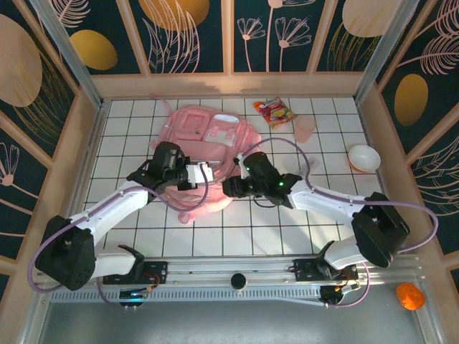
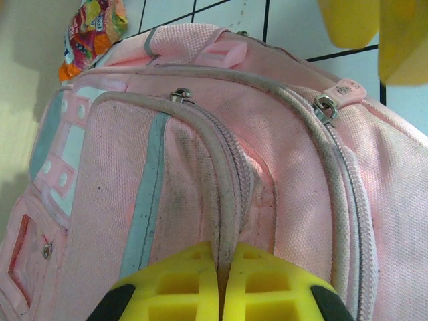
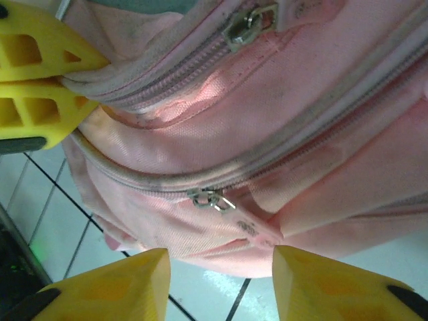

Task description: Pack the student bag

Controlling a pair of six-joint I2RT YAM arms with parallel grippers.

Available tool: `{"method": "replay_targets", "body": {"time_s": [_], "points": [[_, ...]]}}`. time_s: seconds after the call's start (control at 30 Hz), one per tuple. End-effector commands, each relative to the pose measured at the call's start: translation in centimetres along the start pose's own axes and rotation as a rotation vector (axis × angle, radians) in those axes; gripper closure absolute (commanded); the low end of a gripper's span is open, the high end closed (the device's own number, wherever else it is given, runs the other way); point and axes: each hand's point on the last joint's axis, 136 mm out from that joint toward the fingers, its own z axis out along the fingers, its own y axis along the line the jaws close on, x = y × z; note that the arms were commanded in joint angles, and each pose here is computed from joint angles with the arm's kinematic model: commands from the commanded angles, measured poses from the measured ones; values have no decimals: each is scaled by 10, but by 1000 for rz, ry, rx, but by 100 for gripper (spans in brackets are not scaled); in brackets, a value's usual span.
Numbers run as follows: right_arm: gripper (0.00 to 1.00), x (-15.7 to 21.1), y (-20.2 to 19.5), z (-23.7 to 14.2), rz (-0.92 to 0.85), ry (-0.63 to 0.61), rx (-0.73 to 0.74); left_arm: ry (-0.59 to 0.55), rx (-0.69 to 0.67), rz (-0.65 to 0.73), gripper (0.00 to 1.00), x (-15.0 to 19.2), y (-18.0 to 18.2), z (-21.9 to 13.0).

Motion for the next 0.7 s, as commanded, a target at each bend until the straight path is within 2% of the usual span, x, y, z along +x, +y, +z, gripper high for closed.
{"method": "replay_targets", "body": {"time_s": [0.0,0.13,0.2,0.23,0.33,0.47,0.67], "points": [[54,-9,-3,6,-69,-17,43,-100,-14,4,100,-28,14,-8],[54,-5,-5,24,-105,26,34,-125,-28,-2,100,-34,18,-10],[57,-5,-5,31,-124,42,32,-136,-31,-4,100,-37,20,-12],[61,-6,-5,34,-129,43,33,-137,-31,-5,100,-37,20,-12],[83,-8,-7,36,-150,45,45,-124,-36,-5,100,-35,21,-13],[100,-10,-13,30,-154,44,67,-74,-43,3,100,-25,19,-12],[100,-17,-39,11,-113,27,112,-11,-30,19,100,-11,12,-12]]}}
